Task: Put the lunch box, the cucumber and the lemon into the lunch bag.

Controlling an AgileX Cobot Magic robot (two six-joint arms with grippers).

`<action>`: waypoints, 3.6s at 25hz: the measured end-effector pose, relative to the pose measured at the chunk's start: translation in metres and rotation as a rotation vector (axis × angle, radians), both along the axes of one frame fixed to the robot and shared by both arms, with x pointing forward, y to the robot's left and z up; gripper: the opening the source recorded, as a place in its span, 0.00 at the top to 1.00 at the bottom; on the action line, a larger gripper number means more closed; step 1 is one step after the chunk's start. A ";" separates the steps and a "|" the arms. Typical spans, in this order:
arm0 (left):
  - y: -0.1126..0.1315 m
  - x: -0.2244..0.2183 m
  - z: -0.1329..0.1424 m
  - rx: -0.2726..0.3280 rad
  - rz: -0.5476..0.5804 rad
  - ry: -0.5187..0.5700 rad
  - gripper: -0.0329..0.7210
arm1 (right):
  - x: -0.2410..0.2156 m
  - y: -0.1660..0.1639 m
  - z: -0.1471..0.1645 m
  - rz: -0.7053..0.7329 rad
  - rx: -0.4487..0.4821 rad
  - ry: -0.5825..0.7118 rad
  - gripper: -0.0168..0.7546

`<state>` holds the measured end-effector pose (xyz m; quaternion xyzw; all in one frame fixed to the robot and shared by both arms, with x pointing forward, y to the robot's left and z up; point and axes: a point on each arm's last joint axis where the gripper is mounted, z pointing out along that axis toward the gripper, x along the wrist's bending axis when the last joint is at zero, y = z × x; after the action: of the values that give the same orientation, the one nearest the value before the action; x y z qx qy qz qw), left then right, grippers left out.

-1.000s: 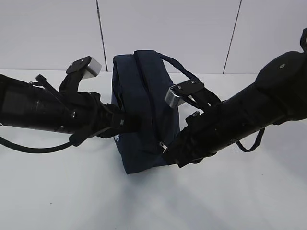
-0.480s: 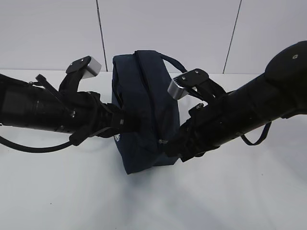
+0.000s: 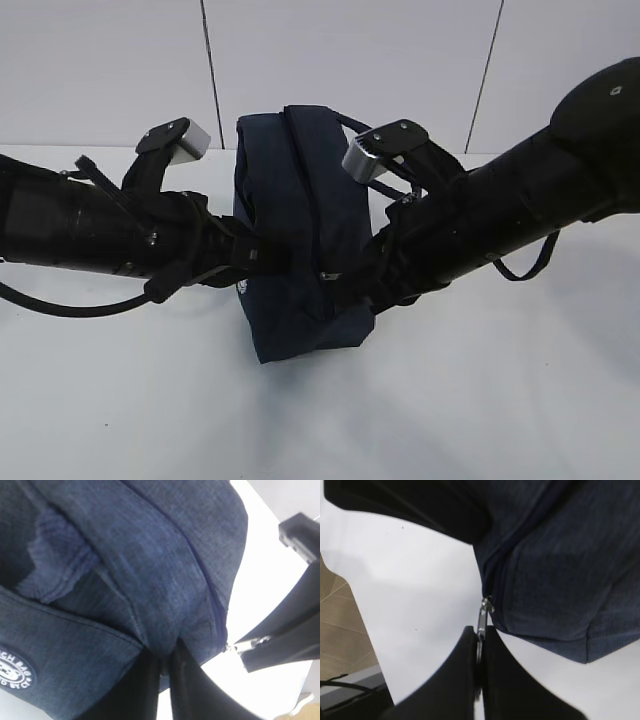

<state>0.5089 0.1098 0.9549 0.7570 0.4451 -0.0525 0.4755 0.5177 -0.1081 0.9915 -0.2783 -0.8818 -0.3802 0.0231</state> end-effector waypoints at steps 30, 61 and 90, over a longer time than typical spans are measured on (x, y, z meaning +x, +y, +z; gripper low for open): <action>0.002 0.001 -0.002 0.025 0.013 -0.004 0.95 | 0.014 0.006 0.046 0.115 -0.054 -0.080 0.95; 0.005 -0.003 -0.009 0.040 0.035 0.022 0.95 | 0.053 0.017 0.060 -0.024 -0.002 -0.247 0.95; 0.007 -0.003 -0.010 0.057 0.045 0.020 0.95 | 0.163 0.001 0.064 -0.235 0.070 -0.397 0.95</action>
<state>0.5062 0.1165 0.9446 0.7595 0.4678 -0.0367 0.4505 0.6803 -0.1073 1.0558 -0.2977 -0.8169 -0.4579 -0.1856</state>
